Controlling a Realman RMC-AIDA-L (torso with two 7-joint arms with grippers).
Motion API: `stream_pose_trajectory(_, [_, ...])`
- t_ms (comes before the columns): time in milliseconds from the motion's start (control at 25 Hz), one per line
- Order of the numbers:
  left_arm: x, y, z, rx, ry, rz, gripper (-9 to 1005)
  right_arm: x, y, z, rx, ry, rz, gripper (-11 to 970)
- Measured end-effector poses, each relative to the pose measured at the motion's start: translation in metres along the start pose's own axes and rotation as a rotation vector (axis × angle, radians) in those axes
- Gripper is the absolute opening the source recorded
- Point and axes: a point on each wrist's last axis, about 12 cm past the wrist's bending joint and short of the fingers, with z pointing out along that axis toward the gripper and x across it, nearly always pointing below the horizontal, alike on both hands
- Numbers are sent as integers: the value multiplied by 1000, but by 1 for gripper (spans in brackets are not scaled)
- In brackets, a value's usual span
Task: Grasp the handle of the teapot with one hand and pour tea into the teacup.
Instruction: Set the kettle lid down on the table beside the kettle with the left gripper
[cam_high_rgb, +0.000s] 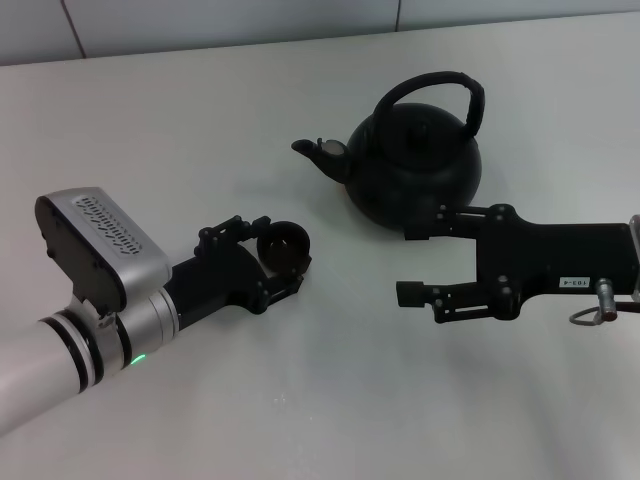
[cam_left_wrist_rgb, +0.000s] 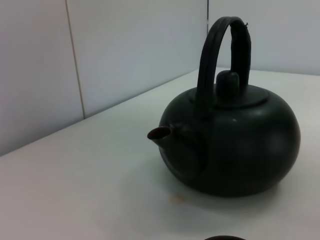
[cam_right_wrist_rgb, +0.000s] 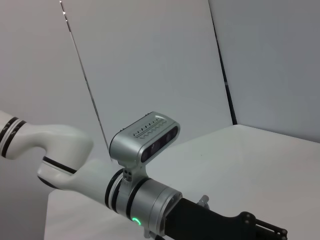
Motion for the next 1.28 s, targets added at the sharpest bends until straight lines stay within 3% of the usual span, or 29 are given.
stream_pose_trajectory(720, [-10, -2, 3, 15, -31, 23, 869, 0, -3, -1, 18, 6, -2, 833])
stream_pose_trajectory(1280, [-15, -14, -15, 86, -154, -18, 866, 0, -4, -1, 26, 10, -14, 833])
